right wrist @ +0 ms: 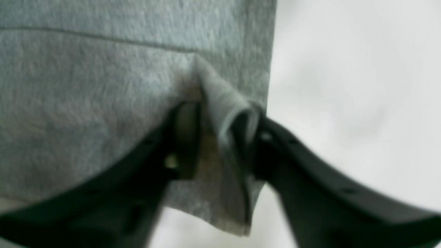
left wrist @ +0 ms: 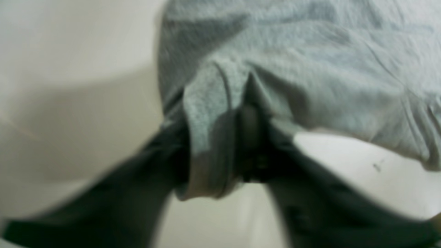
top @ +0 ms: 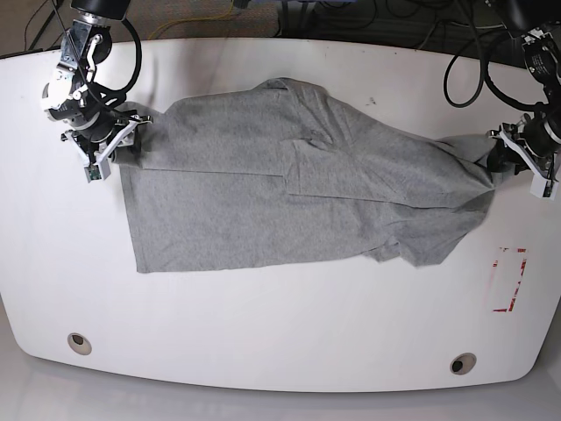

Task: Layout the t-shirt on the table in an organized manner, then fold the t-shirt properly
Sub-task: 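Lower the stretched shirt flat onto the table with both grippers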

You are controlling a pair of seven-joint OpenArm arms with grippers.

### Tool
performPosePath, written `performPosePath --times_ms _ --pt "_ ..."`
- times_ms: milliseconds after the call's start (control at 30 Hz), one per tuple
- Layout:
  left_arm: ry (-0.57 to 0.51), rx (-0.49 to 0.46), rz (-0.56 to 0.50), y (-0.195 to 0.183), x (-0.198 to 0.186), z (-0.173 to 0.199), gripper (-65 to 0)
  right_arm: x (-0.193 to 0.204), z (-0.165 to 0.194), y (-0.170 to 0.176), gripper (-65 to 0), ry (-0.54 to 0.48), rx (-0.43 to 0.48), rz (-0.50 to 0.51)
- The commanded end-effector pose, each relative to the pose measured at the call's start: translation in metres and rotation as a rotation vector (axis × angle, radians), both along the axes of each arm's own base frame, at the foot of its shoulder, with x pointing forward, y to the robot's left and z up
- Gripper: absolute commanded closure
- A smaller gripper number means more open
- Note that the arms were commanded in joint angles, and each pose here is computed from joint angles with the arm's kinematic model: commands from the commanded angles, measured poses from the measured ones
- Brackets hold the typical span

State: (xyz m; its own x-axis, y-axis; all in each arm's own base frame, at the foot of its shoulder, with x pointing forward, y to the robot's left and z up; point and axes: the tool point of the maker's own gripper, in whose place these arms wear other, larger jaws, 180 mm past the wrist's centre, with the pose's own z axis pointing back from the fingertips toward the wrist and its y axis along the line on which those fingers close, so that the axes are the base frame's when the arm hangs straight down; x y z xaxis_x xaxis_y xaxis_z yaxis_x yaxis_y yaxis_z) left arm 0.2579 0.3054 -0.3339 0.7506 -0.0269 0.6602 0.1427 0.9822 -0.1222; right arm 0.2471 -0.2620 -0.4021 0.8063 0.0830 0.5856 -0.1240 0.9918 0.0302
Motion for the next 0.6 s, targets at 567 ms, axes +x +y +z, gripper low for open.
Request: performPosePath --times_ms 567 --pt "-0.07 0.084 -0.023 0.005 -0.006 0.03 -47.5 0.015 0.049 0.013 -56.9 -0.156 -0.049 0.045"
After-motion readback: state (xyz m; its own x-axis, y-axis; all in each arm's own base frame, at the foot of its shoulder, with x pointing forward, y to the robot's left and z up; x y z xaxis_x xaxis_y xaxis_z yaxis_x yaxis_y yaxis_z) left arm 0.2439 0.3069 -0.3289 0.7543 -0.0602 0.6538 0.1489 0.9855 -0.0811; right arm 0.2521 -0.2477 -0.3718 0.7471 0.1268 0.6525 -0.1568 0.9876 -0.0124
